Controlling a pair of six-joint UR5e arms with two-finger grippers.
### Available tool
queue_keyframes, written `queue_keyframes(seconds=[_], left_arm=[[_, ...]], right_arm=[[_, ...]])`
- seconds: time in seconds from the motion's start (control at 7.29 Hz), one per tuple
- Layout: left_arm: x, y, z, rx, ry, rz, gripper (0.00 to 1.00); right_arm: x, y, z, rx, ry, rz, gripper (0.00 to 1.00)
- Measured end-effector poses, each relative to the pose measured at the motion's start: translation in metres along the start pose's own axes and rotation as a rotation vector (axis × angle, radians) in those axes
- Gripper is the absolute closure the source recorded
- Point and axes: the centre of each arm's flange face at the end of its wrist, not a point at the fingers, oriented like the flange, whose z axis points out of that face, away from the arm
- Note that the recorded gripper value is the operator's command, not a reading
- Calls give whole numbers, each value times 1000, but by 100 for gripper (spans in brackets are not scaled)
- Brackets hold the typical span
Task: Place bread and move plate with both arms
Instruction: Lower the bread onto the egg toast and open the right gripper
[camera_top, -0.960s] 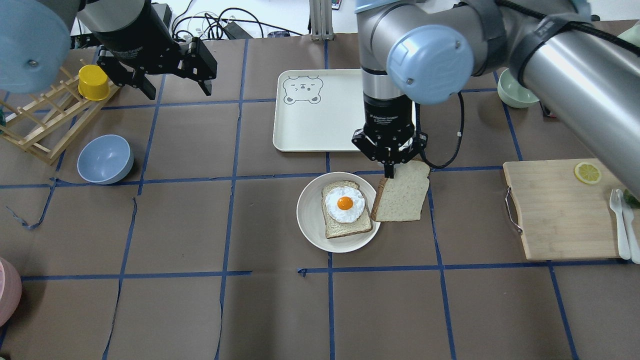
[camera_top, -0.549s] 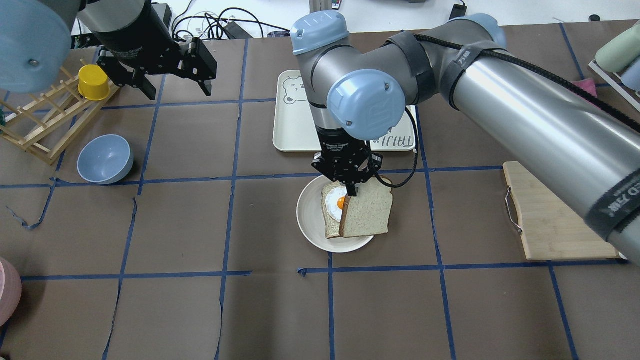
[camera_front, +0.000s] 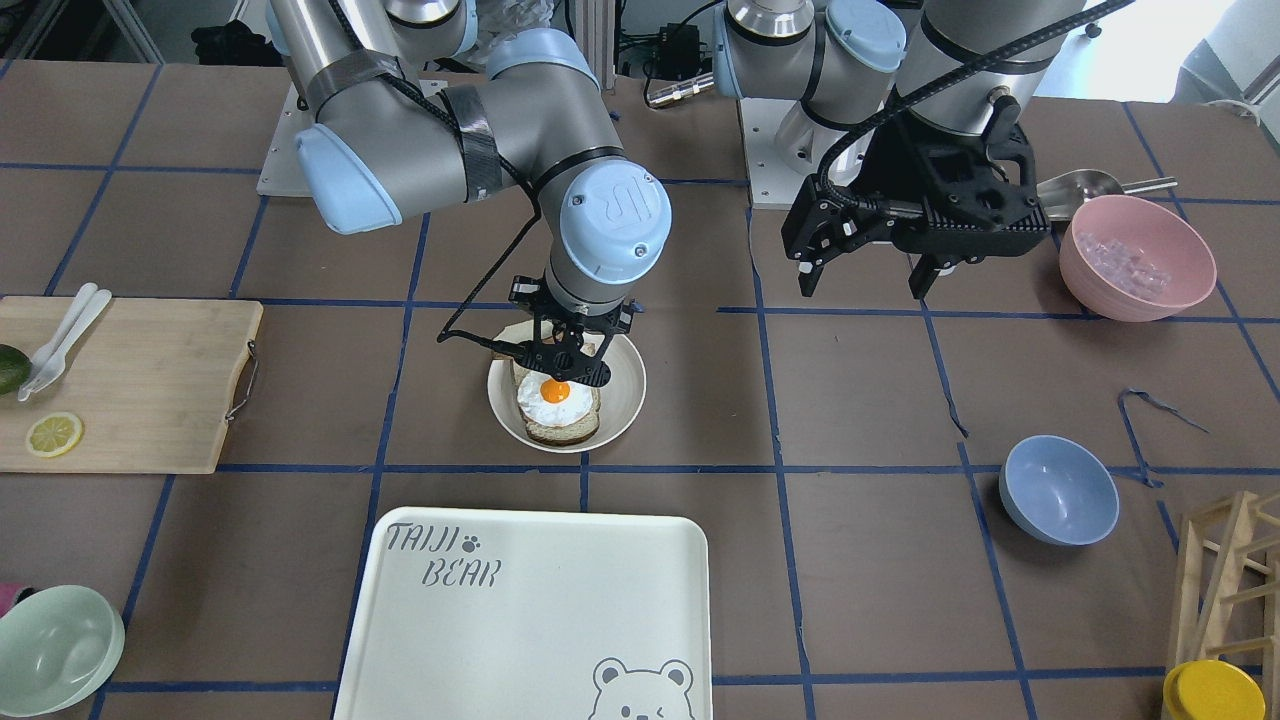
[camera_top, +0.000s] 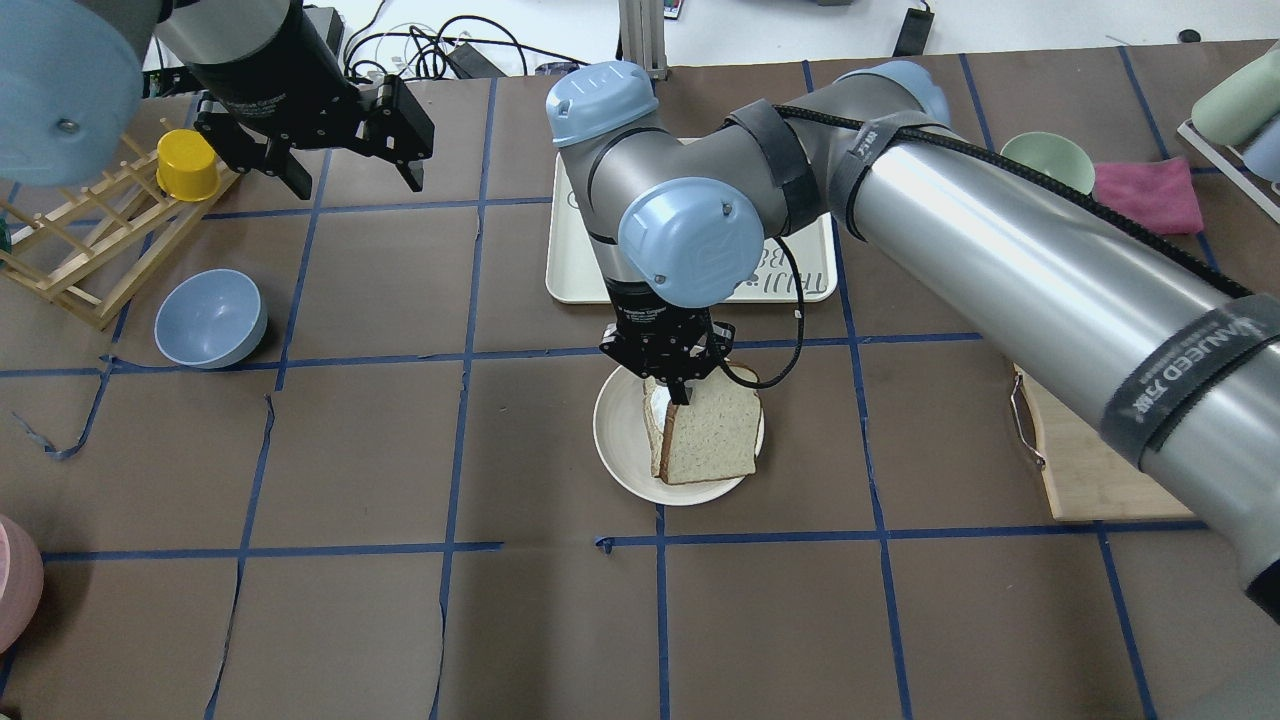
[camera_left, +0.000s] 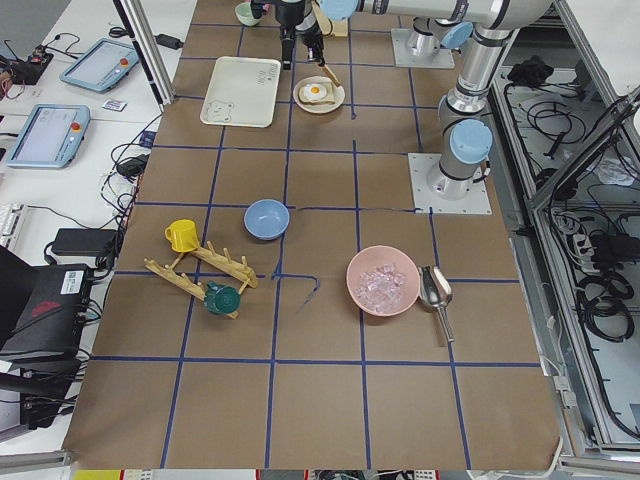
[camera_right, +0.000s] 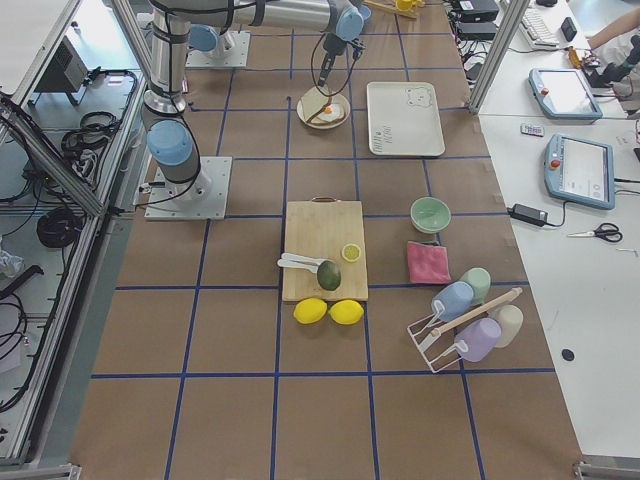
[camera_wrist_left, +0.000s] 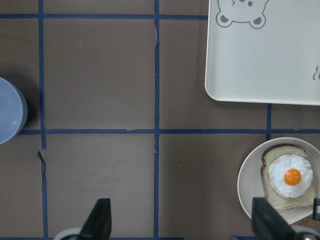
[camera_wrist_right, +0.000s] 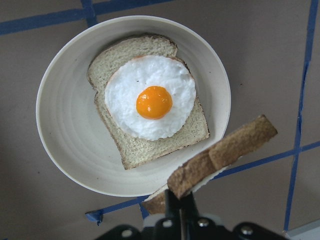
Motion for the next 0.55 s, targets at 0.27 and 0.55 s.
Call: queue_keyframes(seconds=[0.27, 0.55], left_arm=[[0, 0, 0, 0, -1, 1, 0], [-1, 0, 0, 0, -4, 2, 0]], right_arm=[[-11, -4, 9, 11, -5, -6, 100], [-17, -11, 14, 25, -16, -6, 100]])
